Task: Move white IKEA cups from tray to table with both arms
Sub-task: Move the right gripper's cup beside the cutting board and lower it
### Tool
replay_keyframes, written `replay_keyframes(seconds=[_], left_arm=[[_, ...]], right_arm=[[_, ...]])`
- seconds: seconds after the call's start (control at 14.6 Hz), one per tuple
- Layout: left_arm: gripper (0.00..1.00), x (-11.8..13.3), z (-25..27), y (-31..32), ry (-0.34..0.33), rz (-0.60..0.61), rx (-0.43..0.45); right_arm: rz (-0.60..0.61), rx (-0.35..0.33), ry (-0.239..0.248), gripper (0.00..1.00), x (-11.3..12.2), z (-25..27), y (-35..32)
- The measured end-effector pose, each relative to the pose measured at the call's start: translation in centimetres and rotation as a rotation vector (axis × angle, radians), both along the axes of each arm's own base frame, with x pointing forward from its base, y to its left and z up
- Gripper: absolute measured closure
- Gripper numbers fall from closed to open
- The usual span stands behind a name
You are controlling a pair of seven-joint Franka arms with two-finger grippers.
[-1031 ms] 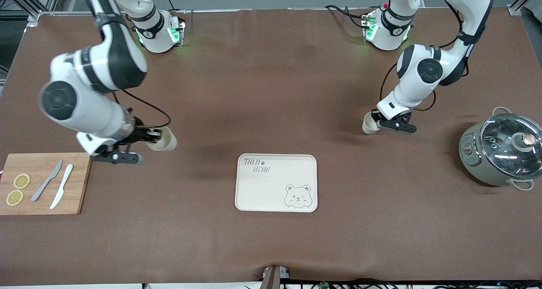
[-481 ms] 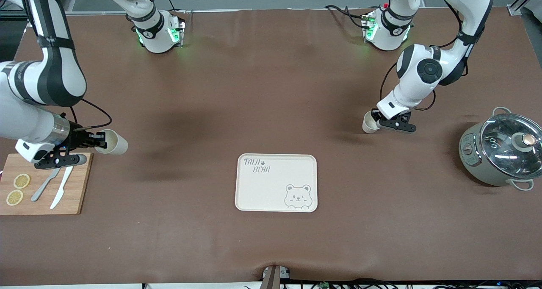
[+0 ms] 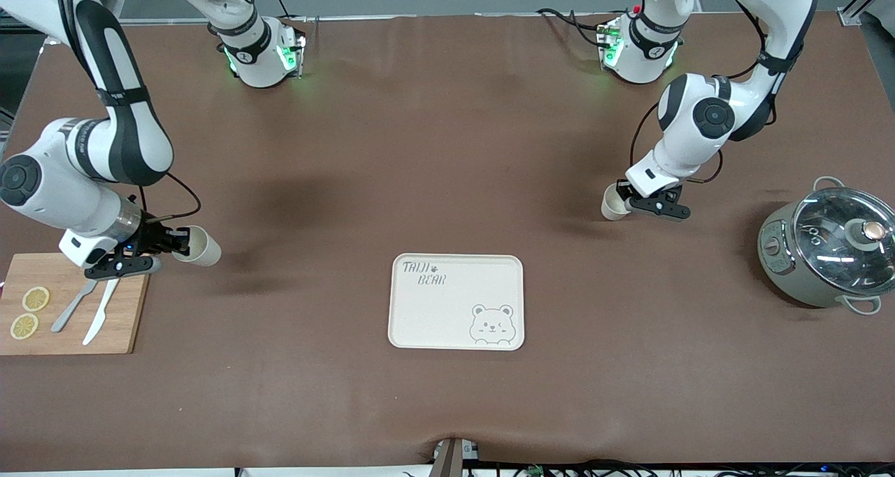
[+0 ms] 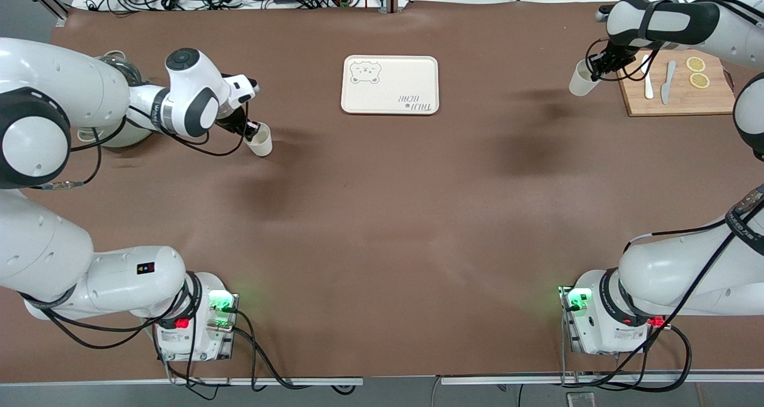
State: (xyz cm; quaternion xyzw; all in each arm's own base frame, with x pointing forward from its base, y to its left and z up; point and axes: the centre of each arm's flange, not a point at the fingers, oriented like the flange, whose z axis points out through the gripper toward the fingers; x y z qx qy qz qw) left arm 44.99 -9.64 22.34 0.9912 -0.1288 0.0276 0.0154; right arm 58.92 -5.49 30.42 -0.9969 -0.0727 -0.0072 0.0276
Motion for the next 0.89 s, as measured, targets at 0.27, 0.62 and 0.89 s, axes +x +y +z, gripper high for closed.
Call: replay_keyframes(seconds=[0.27,0.62,0.89], left_arm=[[0.96,0.0,-0.1,0.2,0.006,-0.010,-0.017],[0.74,-0.1,-0.4,0.5,0.015,-0.060,-0.044],[0.35,0.0,-0.4,0.6,0.013,-0.099,-0.046]], right_arm=[[0.004,-0.003,-0.021,0.96,0.3,-2.4,-1.5],[0.002,-0.004,-0.038,0.96,0.7,-4.6,-1.7],[-0.012,0.006,-0.043,0.96,0.8,-5.4,-1.7]])
